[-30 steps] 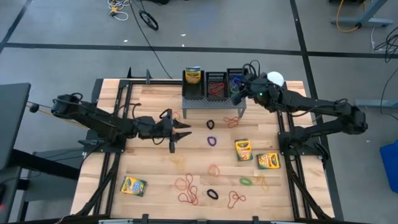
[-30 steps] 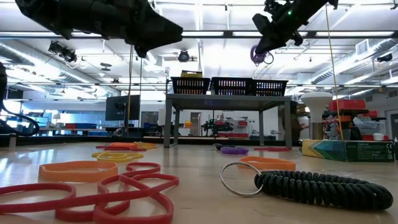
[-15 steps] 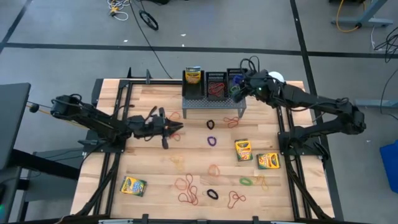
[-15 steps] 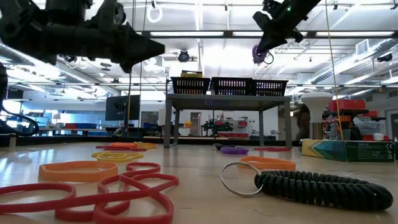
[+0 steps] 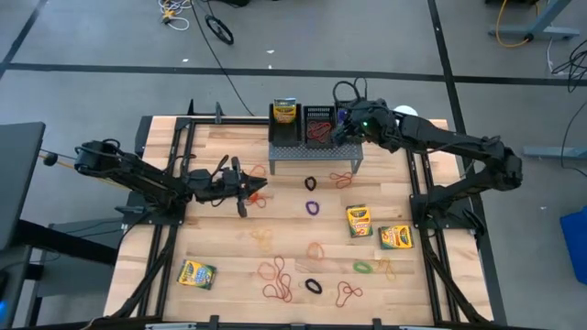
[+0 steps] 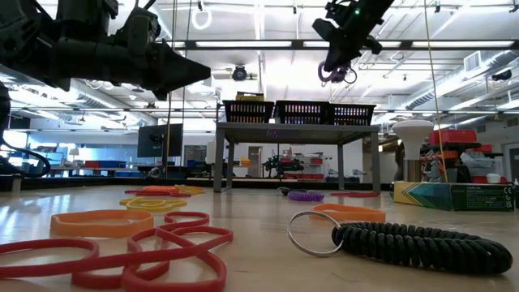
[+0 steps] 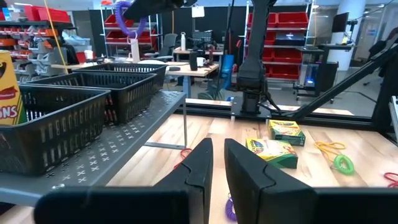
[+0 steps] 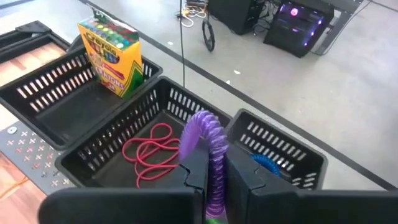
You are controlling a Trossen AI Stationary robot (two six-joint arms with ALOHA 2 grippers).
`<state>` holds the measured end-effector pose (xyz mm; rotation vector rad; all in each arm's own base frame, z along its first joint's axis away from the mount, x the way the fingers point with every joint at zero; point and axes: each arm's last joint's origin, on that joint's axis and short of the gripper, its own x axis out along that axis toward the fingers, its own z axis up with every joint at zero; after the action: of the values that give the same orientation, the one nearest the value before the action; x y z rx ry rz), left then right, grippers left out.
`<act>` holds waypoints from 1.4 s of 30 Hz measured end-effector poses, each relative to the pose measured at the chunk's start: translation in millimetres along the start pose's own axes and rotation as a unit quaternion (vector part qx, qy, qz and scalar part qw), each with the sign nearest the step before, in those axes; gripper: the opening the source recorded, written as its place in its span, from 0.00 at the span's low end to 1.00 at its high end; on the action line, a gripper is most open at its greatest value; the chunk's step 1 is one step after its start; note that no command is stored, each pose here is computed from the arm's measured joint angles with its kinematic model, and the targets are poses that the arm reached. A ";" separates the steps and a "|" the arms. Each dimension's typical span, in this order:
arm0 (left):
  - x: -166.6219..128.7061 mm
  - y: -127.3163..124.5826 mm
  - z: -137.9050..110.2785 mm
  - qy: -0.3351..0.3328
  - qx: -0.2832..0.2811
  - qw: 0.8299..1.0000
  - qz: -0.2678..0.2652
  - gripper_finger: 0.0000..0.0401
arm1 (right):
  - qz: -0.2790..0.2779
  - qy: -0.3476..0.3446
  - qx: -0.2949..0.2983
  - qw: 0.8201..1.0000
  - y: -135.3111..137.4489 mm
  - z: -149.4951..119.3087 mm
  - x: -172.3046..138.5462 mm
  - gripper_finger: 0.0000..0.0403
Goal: Sort rubber bands into baskets
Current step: Put the purple spring rubberband into the right black basket on the shelf
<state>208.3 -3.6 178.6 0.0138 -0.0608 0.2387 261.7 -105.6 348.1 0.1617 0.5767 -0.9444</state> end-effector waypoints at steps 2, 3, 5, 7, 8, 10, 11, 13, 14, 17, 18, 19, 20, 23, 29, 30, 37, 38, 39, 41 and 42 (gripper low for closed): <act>0.0 0.0 0.0 0.000 -0.001 1.000 0.000 0.11 | -0.001 0.004 -0.001 1.000 2.1 -0.9 3.6 0.07; 0.0 0.0 0.0 0.000 -0.001 1.000 0.000 0.11 | -0.002 0.006 -0.002 1.000 2.8 -1.4 4.9 0.07; -0.1 -0.3 0.0 0.000 -0.001 1.000 -0.001 0.11 | -0.003 0.008 -0.003 1.000 3.7 -1.9 6.9 0.07; 0.0 -0.2 -0.1 0.000 -0.001 1.000 -0.001 0.11 | -0.005 0.009 -0.002 1.000 2.5 -1.7 7.9 0.07; 0.0 -0.2 0.0 0.000 -0.001 1.000 -0.001 0.11 | -0.003 0.009 -0.001 1.000 1.7 -1.3 8.0 0.07; 0.0 -0.2 0.0 0.000 -0.001 1.000 -0.001 0.11 | -0.001 0.010 0.002 1.000 -1.8 -0.5 6.8 0.07; 0.0 -0.2 0.0 0.000 -0.001 1.000 -0.001 0.11 | 0.001 0.009 0.004 1.000 -4.1 0.3 5.5 0.07; 0.0 -0.2 0.0 0.000 -0.001 1.000 -0.001 0.11 | 0.007 0.007 0.005 1.000 -9.1 2.0 1.8 0.07; 0.0 -0.2 0.1 0.000 -0.001 1.000 -0.001 0.11 | 0.012 0.006 0.002 1.000 -11.6 2.9 -0.4 0.07; 0.0 -0.2 0.0 0.000 -0.001 1.000 -0.001 0.11 | 0.027 0.008 -0.006 1.000 -21.2 4.5 -6.4 0.07; 0.1 -0.2 0.1 0.000 -0.001 1.000 -0.001 0.11 | 0.029 0.010 -0.007 1.000 -25.7 4.7 -8.5 0.07; 0.1 -0.2 0.1 0.000 -0.001 1.000 -0.001 0.11 | 0.028 0.012 -0.006 1.000 -30.4 4.1 -10.0 0.07; 0.1 -0.3 0.1 0.000 -0.001 1.000 -0.001 0.11 | 0.024 0.014 -0.004 1.000 -34.8 2.6 -10.3 0.07; 0.1 -0.3 0.1 0.000 -0.006 1.000 -0.001 0.11 | 0.022 0.032 -0.001 0.999 -45.1 -7.0 -4.9 0.07; 0.1 -0.4 0.1 0.000 -0.012 1.000 -0.001 0.11 | 0.002 0.056 0.000 0.998 -63.0 -16.4 7.3 0.07; 0.1 -0.4 0.1 0.000 -0.016 1.000 -0.001 0.11 | 0.001 0.057 0.000 0.998 -65.8 -16.1 8.6 0.07; 0.1 -0.4 0.1 0.000 -0.018 1.000 -0.001 0.11 | 0.006 0.074 0.004 0.997 -80.3 -17.0 13.7 0.07; 0.1 -0.4 0.1 0.000 -0.018 1.000 -0.001 0.11 | 0.005 0.075 0.001 0.997 -81.1 -17.2 13.8 0.07; 0.1 -0.4 0.1 0.000 -0.018 1.000 -0.001 0.11 | 0.004 0.080 0.000 0.997 -81.9 -17.6 13.4 0.07; 0.1 -0.4 0.1 0.000 -0.018 1.000 -0.001 0.11 | 0.005 0.092 -0.003 0.996 -82.6 -17.9 11.4 0.07; 0.1 -0.4 0.1 0.000 -0.018 1.000 -0.001 0.11 | 0.005 0.093 -0.004 0.996 -82.7 -17.7 10.9 0.07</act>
<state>208.4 -3.9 178.7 -0.0210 -0.0646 0.2354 193.3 -155.3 337.0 0.2478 0.7509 -0.9237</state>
